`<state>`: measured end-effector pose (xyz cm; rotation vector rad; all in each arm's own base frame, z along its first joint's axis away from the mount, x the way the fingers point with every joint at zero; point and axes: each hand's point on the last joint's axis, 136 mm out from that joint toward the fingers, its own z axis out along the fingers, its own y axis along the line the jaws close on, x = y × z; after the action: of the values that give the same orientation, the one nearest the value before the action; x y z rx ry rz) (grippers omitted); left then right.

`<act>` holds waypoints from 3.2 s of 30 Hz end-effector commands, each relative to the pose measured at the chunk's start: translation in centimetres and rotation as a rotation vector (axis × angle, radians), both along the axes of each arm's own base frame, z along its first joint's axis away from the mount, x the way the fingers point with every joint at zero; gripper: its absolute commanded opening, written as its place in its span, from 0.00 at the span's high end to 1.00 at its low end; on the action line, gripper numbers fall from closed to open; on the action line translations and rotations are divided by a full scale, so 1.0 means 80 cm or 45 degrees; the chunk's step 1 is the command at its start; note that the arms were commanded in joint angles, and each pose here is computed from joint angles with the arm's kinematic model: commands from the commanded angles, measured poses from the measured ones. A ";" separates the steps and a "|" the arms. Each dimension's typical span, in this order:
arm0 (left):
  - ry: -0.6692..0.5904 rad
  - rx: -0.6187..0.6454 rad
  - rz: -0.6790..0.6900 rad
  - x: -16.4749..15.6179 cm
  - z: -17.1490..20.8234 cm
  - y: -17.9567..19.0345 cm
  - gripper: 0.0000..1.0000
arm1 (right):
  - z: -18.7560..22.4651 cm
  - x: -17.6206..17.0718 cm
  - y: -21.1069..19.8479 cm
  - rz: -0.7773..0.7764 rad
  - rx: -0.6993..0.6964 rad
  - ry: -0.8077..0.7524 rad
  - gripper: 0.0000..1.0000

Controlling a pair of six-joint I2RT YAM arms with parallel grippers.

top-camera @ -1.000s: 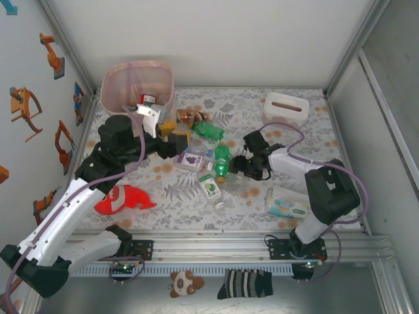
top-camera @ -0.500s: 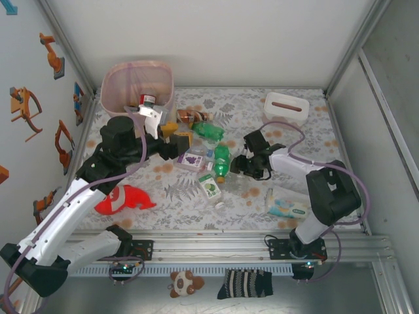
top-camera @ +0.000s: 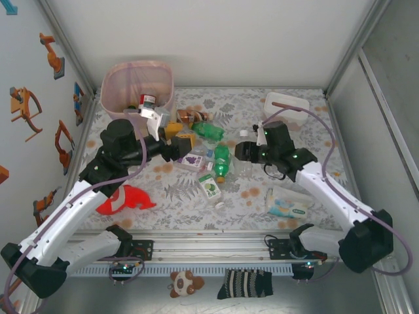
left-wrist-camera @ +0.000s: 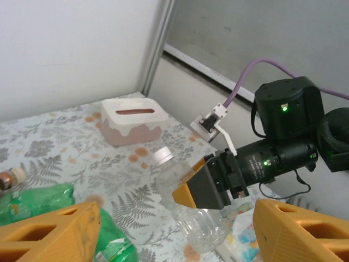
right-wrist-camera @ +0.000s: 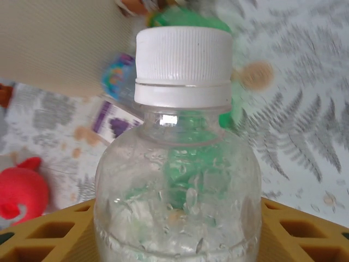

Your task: Put the plastic bottles in the bin

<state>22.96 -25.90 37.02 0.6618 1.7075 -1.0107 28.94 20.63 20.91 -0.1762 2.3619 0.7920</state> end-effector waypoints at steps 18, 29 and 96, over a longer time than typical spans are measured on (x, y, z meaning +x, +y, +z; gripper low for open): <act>-0.130 -0.180 -0.490 -0.070 0.048 -0.078 0.22 | 0.293 -0.108 0.039 0.548 0.594 -0.899 0.46; -0.121 -0.189 -0.676 -0.102 0.054 -0.124 0.19 | 0.327 -0.155 0.052 0.724 0.686 -1.006 0.46; 0.173 0.428 0.764 0.144 0.033 0.171 0.58 | 0.321 -0.162 0.031 0.588 0.418 -1.068 0.19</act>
<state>33.55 -13.91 40.24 0.2782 1.9973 -0.4163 16.44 23.56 45.06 -0.7698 1.4311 1.0601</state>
